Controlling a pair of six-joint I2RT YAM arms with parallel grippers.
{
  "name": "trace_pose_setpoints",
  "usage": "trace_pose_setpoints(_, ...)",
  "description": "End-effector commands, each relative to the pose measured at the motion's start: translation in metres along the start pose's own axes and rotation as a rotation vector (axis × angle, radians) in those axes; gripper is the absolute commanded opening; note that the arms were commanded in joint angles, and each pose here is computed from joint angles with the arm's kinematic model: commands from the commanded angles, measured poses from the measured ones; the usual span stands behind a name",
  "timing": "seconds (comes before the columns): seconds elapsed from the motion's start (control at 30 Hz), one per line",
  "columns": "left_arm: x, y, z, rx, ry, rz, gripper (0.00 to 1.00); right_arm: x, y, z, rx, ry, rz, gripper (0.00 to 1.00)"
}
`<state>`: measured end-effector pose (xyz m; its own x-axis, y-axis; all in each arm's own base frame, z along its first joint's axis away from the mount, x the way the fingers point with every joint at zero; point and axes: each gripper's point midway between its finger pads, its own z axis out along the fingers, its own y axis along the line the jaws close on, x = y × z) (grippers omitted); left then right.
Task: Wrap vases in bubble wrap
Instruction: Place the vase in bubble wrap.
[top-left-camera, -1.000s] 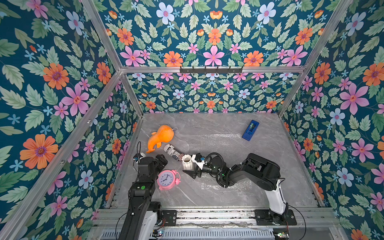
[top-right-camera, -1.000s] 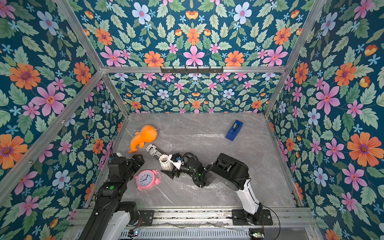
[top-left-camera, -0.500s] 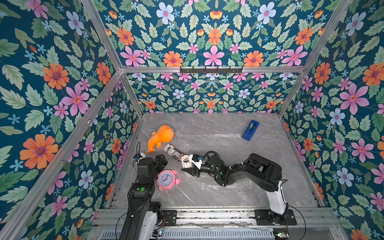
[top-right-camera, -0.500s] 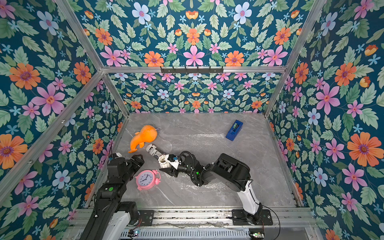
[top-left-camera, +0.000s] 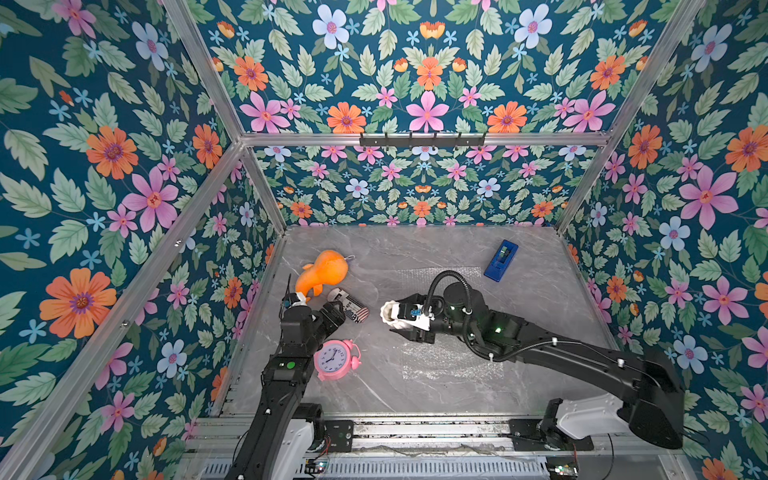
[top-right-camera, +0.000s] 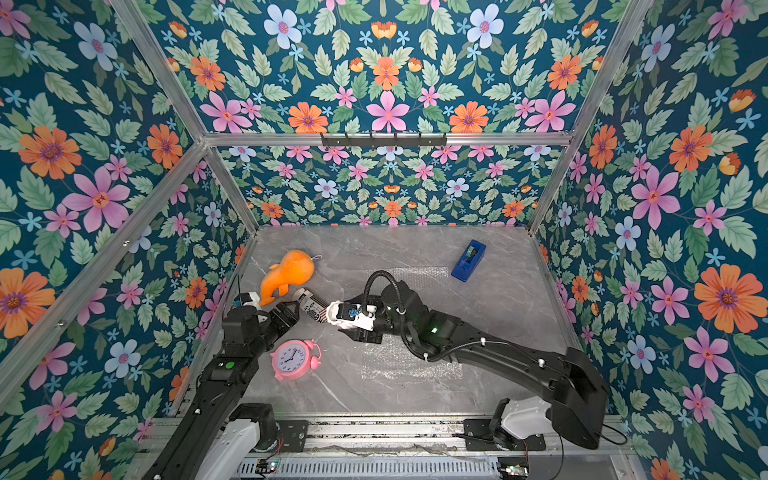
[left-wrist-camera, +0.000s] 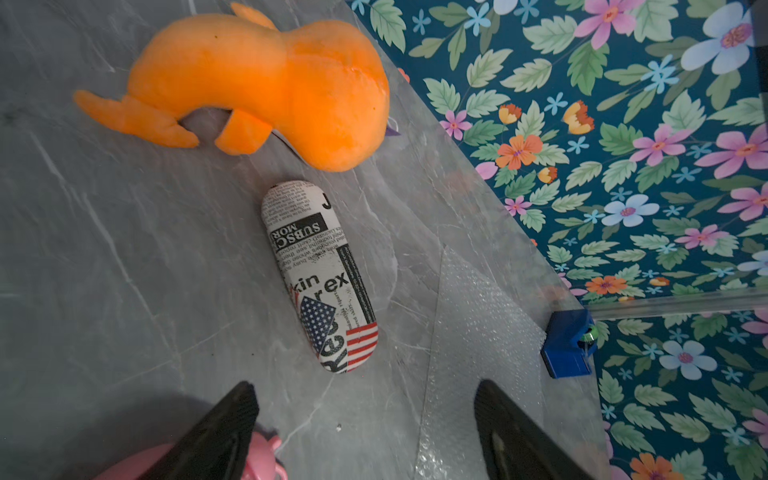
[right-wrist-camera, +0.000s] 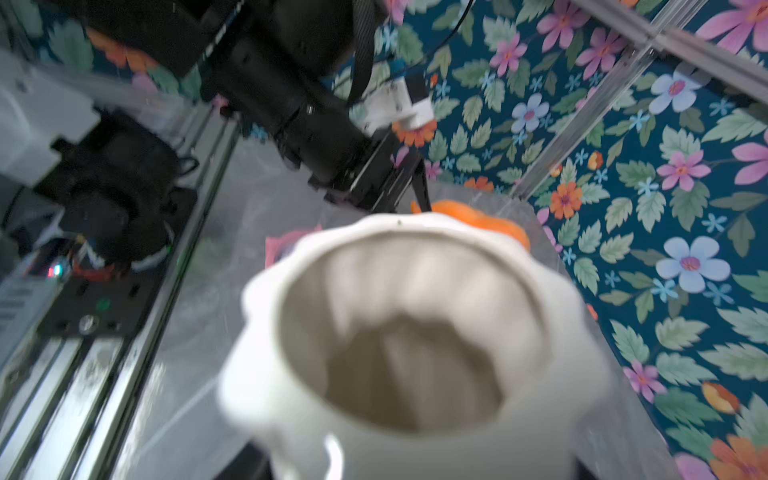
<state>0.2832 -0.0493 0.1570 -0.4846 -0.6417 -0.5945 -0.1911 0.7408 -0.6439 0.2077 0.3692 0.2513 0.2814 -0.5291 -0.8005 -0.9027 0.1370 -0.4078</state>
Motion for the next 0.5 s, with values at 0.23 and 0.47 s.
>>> trace_pose_setpoints(0.23,-0.005,-0.032,0.0,0.106,-0.033,0.146,0.86,0.173,0.042,-0.072,-0.217,0.811,-0.128,0.31)
trace_pose_setpoints(0.47,0.007,-0.026,0.003,0.097,-0.011,0.156,0.87,0.203,0.052,-0.039,-0.3,0.905,-0.095,0.33)
